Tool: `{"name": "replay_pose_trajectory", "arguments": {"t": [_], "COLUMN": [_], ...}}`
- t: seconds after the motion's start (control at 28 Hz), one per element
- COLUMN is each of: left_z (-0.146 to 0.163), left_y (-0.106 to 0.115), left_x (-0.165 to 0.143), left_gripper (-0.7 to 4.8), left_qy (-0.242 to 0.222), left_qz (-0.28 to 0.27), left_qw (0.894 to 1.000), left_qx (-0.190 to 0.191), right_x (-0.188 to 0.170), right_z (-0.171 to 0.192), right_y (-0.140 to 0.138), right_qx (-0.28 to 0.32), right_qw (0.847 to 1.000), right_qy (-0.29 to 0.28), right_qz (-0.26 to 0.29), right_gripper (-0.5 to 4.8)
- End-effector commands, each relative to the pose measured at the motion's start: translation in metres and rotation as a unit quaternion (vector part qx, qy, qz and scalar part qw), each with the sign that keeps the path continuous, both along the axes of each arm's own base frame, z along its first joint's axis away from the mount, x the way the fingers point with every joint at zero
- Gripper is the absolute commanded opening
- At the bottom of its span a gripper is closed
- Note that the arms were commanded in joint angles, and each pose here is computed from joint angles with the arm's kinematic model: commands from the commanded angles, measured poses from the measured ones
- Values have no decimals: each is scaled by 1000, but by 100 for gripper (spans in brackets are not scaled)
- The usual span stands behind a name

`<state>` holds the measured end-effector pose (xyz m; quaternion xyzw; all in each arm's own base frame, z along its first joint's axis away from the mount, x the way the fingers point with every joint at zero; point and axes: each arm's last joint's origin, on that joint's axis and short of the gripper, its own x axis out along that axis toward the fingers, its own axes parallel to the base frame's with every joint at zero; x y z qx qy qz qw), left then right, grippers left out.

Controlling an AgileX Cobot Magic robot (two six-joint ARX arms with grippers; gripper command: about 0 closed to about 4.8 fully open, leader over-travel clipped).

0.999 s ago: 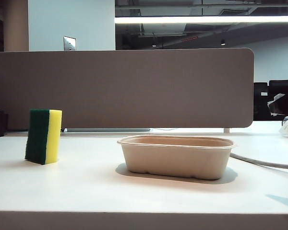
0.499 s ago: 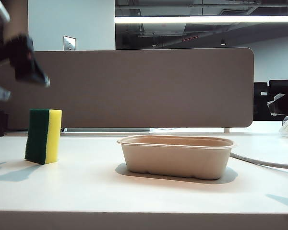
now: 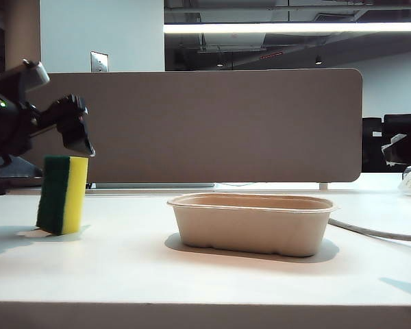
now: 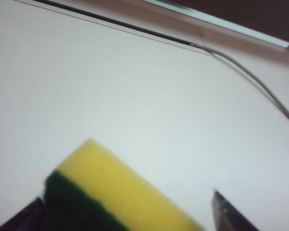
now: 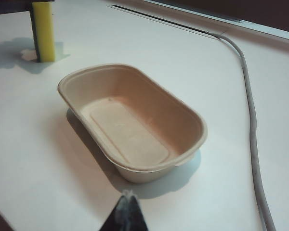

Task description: Pick up the cleaning sponge from the table and place it into the paper lunch box.

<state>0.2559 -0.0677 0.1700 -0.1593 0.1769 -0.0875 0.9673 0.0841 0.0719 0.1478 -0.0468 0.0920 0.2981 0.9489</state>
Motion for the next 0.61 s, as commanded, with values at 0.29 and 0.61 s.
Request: {"name": "replay_pose_trajectory", "arguments": {"t": [0.29,0.61], "left_z": [-24,-15], "left_y": [-5,-10], "left_x": [26,27], "left_gripper": [479,-6], "left_qy": [43,19], "left_qz": [12,-57], "left_qw": [997,998], "left_qx": [67,31], "right_x": [0,0], "right_z": [2,2], "right_y": [0,0], "right_qx": [4,4], "right_qw": [1000,1000], "right_qy": [-6,-6], "right_qz": [0,0], "right_gripper": [-5,-5]}}
